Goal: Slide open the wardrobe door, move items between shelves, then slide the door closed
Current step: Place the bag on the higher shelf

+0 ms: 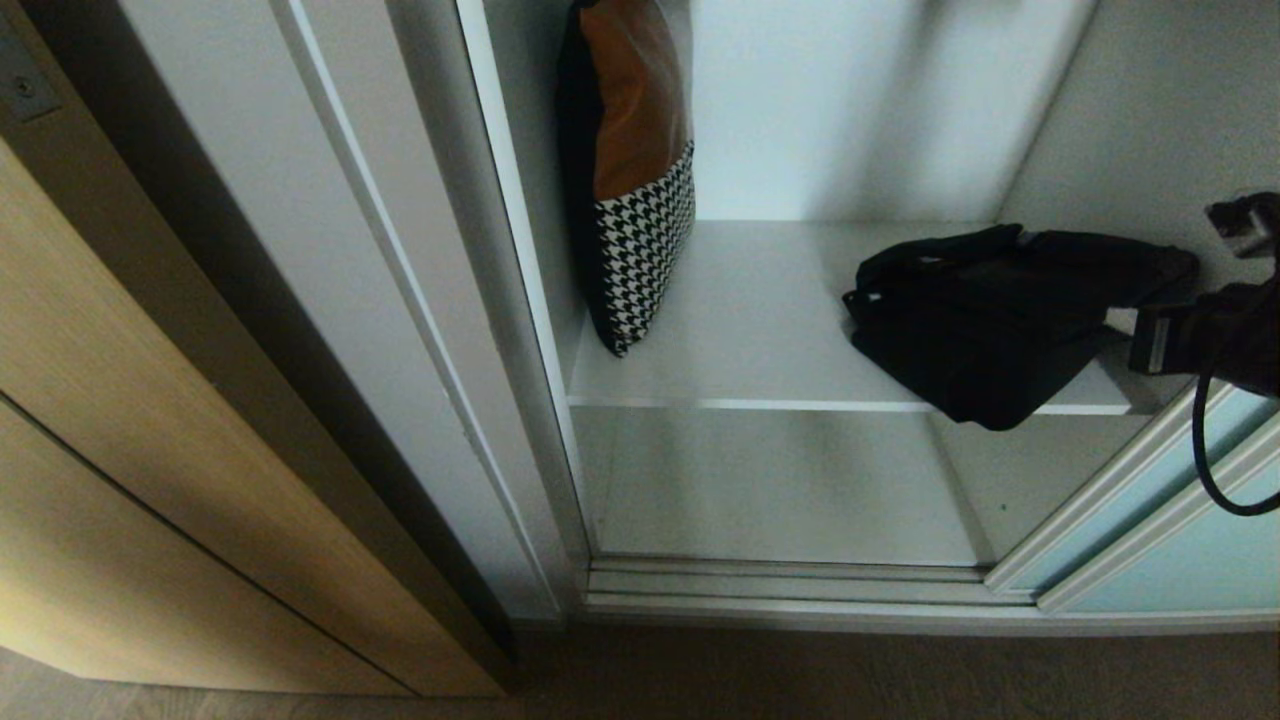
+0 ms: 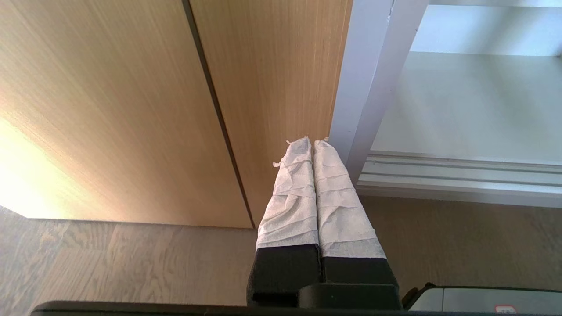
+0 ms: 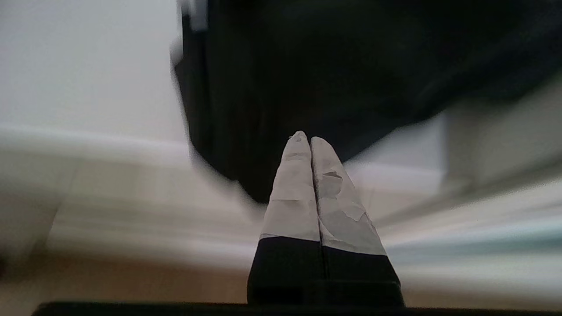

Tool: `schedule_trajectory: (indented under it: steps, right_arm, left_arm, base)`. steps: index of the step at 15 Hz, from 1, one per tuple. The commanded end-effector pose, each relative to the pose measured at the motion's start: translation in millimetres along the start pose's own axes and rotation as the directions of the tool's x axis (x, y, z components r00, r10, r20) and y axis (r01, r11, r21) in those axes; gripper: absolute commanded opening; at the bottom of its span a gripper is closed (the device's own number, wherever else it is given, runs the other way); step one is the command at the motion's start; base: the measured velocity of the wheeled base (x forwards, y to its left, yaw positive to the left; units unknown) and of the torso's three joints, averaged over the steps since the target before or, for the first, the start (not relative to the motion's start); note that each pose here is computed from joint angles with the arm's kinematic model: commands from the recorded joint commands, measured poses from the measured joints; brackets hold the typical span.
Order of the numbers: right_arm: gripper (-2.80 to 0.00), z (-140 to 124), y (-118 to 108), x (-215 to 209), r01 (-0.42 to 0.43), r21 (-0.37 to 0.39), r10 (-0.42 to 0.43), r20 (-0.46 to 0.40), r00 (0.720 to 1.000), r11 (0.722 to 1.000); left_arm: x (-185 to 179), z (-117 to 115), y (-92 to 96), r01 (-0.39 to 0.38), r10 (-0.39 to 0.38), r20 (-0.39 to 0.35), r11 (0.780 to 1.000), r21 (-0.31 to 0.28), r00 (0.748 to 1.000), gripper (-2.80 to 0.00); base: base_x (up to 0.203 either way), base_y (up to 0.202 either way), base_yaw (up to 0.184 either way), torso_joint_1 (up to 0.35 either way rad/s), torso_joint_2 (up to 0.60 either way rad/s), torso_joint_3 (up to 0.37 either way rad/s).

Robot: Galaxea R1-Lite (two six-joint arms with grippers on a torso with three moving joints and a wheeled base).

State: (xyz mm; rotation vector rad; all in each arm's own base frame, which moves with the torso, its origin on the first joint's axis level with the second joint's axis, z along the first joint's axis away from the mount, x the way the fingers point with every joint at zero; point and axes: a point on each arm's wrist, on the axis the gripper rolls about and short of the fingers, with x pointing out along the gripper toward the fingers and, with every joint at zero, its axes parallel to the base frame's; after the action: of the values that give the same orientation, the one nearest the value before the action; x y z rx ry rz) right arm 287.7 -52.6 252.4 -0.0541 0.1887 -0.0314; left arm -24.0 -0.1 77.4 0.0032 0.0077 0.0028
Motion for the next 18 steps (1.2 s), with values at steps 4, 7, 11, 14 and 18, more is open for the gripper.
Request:
schedule_trajectory:
  steps: [4,7,11,14,18]
  right_arm:
    - [-2.80,-44.5,-9.6,47.7,0.002,0.040,0.006,-0.192,0.981,0.999]
    - [-2.80,-70.1,-13.3,83.8,0.002,0.059,0.013,-0.244,0.970,0.998]
    - [-2.80,-84.2,-19.3,136.8,0.016,0.065,-0.006,-0.151,0.988,0.998]
    - [-2.80,-68.3,-15.8,162.0,0.016,0.185,-0.014,-0.010,1.000,0.983]
    - [-2.80,-54.6,13.2,183.7,0.004,0.272,-0.026,0.077,0.997,0.962]
  left_arm:
    - [0.1,0.0,0.0,0.000,0.000,-0.002,1.000,0.000,1.000,-2.80]
    - [0.1,0.0,0.0,0.000,0.000,-0.002,1.000,0.000,1.000,-2.80]
    - [0.1,0.0,0.0,0.000,0.000,-0.002,1.000,0.000,1.000,-2.80]
    - [0.1,0.0,0.0,0.000,0.000,-0.002,1.000,0.000,1.000,-2.80]
    - [0.1,0.0,0.0,0.000,0.000,-0.002,1.000,0.000,1.000,-2.80]
  base:
    - [0.000,0.000,0.000,0.000,0.00,0.000]
    - [0.000,0.000,0.000,0.000,0.00,0.000]
    - [0.000,0.000,0.000,0.000,0.00,0.000]
    - [0.000,0.000,0.000,0.000,0.00,0.000]
    - [0.000,0.000,0.000,0.000,0.00,0.000]
